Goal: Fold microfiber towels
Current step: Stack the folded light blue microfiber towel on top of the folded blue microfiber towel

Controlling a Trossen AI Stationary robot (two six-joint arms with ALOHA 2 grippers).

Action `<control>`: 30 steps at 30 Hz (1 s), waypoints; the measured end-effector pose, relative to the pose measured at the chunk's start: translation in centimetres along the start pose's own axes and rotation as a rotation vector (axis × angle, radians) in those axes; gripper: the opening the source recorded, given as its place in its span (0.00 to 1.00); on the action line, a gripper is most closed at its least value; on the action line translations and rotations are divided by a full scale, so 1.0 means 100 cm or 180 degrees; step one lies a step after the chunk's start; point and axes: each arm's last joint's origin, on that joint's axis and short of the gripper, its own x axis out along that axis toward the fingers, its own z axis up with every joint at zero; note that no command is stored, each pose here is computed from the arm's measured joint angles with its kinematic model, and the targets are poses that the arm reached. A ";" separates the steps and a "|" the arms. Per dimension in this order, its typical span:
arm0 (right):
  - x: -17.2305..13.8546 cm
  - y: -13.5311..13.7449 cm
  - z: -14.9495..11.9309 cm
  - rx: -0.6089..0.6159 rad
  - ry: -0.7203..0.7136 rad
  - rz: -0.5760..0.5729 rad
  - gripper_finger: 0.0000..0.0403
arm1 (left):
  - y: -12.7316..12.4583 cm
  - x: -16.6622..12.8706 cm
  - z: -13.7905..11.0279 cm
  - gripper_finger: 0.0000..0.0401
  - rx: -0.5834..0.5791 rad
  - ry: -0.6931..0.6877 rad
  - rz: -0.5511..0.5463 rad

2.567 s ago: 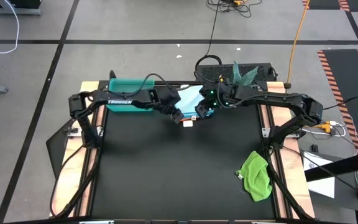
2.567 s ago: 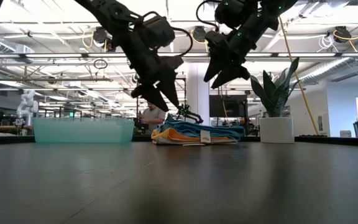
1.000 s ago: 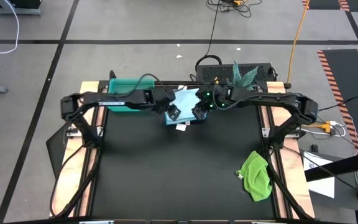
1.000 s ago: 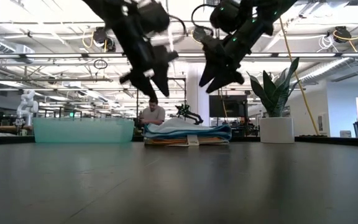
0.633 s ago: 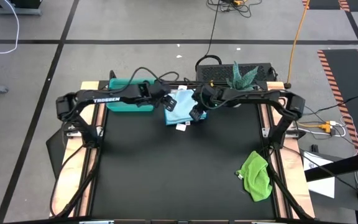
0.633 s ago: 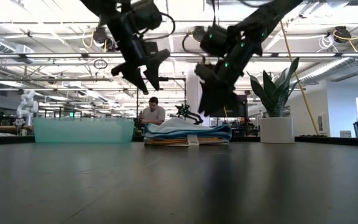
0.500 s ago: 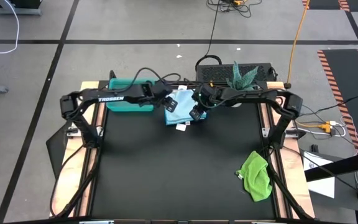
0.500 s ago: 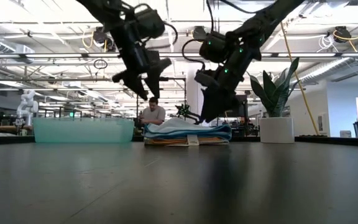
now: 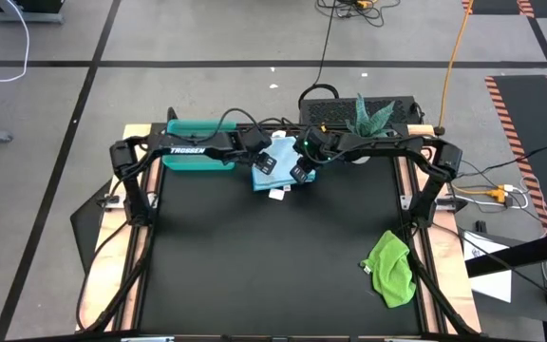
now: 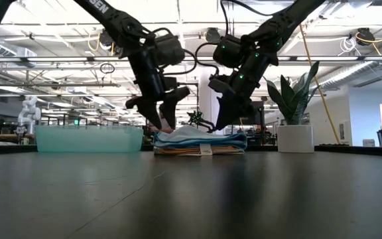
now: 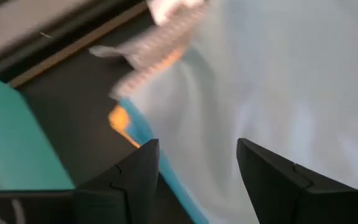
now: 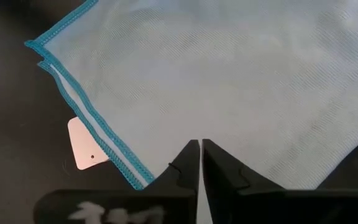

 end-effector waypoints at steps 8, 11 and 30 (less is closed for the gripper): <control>0.000 0.000 0.000 0.0001 0.0001 -0.0001 0.01 | 0.017 0.004 0.010 0.54 -0.0196 -0.0107 0.0202; 0.000 0.000 0.000 0.0001 0.0002 -0.0001 0.00 | 0.021 0.005 0.011 0.54 -0.0226 -0.0110 0.0224; 0.000 0.000 -0.001 -0.0008 0.0025 -0.0007 0.00 | 0.026 0.027 0.010 0.54 -0.0213 0.0099 -0.0042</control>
